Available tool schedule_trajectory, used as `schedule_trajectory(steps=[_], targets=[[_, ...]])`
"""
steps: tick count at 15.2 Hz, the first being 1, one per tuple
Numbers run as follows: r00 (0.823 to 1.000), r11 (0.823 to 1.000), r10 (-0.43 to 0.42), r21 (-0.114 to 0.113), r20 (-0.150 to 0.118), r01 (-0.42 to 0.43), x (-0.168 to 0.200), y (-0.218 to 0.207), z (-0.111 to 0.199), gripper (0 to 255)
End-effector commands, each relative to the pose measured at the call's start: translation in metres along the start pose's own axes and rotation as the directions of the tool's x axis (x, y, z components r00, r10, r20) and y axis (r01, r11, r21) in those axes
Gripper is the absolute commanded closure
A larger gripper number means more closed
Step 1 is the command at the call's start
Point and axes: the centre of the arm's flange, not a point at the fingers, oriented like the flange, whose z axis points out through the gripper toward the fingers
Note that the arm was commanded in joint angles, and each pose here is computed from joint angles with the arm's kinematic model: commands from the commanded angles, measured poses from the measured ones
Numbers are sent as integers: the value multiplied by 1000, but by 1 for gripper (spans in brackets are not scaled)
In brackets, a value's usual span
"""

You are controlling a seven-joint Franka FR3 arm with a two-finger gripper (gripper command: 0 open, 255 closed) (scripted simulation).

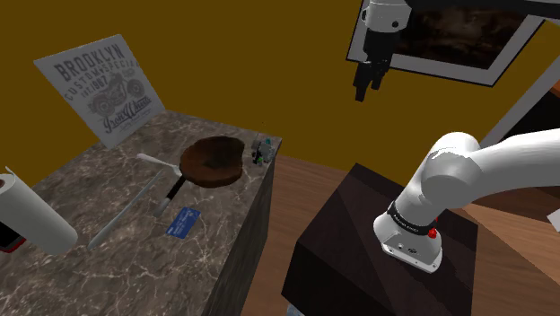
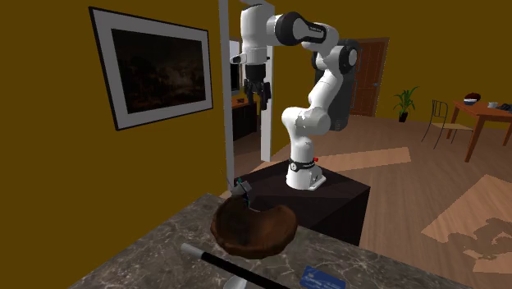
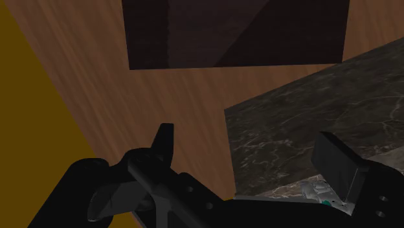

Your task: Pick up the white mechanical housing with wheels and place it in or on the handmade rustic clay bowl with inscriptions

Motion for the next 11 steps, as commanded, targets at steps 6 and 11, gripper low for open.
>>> schedule_trajectory(steps=[6,11], targets=[[998,999,-46,-1,-44,46,36,-41,29,0],[992,996,-92,-3,-88,92,70,-84,56,0]])
